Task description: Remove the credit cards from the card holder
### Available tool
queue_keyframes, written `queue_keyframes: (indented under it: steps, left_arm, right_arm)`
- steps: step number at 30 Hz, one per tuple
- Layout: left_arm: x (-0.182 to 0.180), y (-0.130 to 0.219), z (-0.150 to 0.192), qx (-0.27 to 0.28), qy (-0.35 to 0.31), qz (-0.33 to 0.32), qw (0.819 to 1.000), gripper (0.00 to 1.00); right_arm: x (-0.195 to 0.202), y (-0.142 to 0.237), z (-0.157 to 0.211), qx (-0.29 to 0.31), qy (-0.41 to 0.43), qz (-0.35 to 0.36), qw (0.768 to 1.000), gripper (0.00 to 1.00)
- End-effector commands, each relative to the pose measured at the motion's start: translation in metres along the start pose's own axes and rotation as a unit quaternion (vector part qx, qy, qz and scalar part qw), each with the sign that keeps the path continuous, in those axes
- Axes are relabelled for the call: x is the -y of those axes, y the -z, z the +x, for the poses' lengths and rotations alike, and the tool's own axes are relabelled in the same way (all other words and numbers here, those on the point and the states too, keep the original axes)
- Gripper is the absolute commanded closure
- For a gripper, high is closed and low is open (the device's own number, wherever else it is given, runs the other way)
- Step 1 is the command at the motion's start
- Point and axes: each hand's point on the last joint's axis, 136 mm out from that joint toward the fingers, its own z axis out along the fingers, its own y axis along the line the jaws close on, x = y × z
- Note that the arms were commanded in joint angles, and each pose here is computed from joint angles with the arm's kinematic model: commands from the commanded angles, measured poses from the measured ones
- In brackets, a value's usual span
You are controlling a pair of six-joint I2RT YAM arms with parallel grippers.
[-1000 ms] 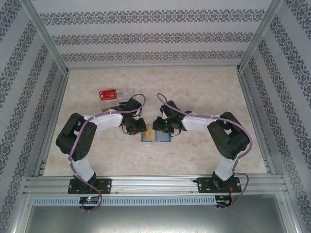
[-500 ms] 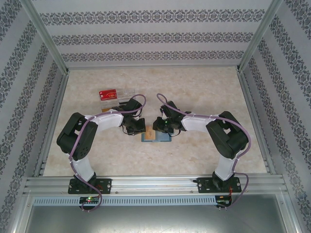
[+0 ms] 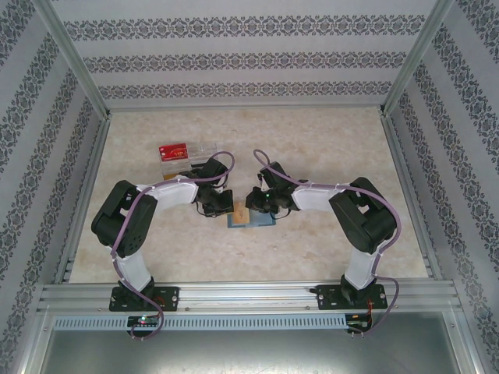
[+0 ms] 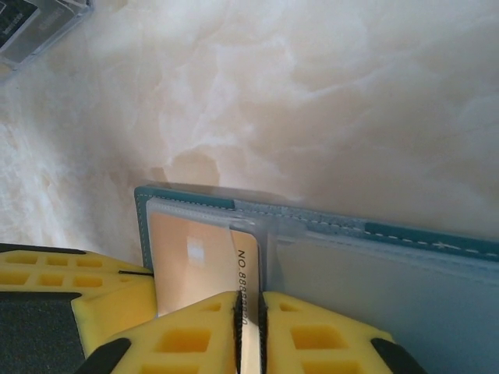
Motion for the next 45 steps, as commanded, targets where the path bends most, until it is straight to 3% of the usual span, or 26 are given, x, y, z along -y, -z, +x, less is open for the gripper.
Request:
queue_keyframes:
  steps: [1, 9, 18, 28, 45]
  left_arm:
    - [-0.023, -0.019, 0.015, -0.028, 0.000, -0.042, 0.999, 0.94]
    - [-0.025, -0.016, 0.014, -0.024, -0.002, -0.049, 0.999, 0.91]
    - [-0.008, 0.000, 0.003, -0.011, -0.021, -0.037, 0.999, 0.87]
    - [0.025, 0.021, -0.008, 0.014, -0.024, 0.023, 0.999, 0.94]
    - [0.001, -0.013, 0.008, -0.038, -0.002, -0.006, 0.999, 0.92]
  right_arm:
    - [0.003, -0.004, 0.008, -0.015, -0.011, -0.013, 1.000, 0.89]
    - [0.008, 0.015, -0.002, 0.017, -0.008, -0.015, 1.000, 1.00]
    - [0.014, 0.019, -0.002, 0.020, -0.013, -0.016, 1.000, 1.00]
    - [-0.005, 0.030, 0.008, 0.002, -0.019, -0.053, 0.998, 0.81]
    - [0.002, 0.010, 0.025, -0.042, -0.036, -0.036, 0.998, 0.78]
